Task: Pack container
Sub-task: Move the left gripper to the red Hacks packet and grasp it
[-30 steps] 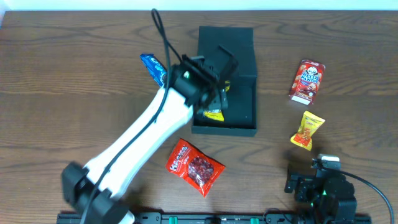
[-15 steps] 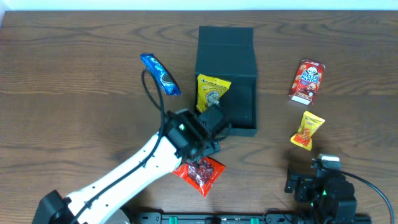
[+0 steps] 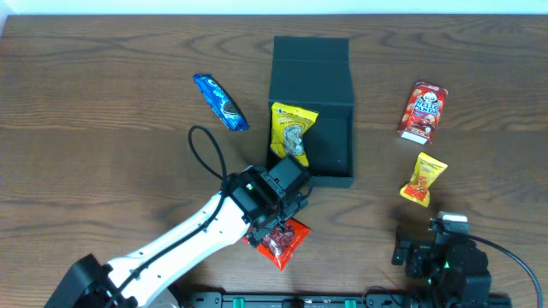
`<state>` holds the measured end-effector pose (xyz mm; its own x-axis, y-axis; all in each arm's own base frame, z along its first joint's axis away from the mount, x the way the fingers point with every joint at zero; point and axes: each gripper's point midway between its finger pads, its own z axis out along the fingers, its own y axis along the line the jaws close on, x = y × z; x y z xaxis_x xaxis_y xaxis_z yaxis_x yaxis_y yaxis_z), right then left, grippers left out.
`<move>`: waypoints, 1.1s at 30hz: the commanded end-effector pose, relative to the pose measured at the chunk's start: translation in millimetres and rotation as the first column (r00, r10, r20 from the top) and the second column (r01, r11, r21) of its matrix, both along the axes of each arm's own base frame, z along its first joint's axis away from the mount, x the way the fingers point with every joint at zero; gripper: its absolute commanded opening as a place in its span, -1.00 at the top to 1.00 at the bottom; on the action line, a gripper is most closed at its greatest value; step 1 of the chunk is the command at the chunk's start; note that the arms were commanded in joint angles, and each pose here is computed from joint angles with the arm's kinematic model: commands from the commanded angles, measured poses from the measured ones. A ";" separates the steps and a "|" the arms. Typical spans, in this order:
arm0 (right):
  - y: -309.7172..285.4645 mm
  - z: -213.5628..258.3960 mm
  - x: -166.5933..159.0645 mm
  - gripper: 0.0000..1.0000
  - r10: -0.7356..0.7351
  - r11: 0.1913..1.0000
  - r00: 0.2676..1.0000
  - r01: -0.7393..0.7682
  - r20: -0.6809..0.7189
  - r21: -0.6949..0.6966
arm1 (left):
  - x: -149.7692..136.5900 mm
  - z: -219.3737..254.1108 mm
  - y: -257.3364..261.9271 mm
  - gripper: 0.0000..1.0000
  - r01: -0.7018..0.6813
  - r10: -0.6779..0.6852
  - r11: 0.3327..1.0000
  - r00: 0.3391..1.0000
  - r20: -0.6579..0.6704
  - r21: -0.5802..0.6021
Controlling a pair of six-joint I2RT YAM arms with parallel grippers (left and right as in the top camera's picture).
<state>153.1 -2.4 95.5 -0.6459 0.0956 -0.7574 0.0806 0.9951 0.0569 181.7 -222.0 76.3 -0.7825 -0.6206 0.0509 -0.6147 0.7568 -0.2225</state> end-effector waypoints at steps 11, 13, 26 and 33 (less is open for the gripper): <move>-1.7 -1.5 -0.7 -0.99 -0.005 1.000 1.000 0.005 -0.003 -0.007 | -18.5 -43.6 12.9 -0.91 -0.070 0.091 0.990 0.978 -0.187 0.120; -1.7 -1.5 -0.7 -0.99 -0.005 1.000 1.000 0.005 -0.003 -0.007 | -19.5 -49.2 14.4 -0.91 -0.069 0.096 0.988 0.975 -0.200 0.137; -1.8 -1.5 -0.7 -0.99 -0.006 1.000 1.000 0.006 -0.003 -0.007 | -21.5 -77.5 22.9 -0.91 -0.081 0.137 0.973 0.956 -0.259 0.216; -1.8 -1.5 -0.7 -0.98 -0.006 1.000 1.000 0.006 -0.003 -0.007 | -20.9 -81.4 22.2 -1.00 -0.081 0.138 0.972 0.955 -0.262 0.219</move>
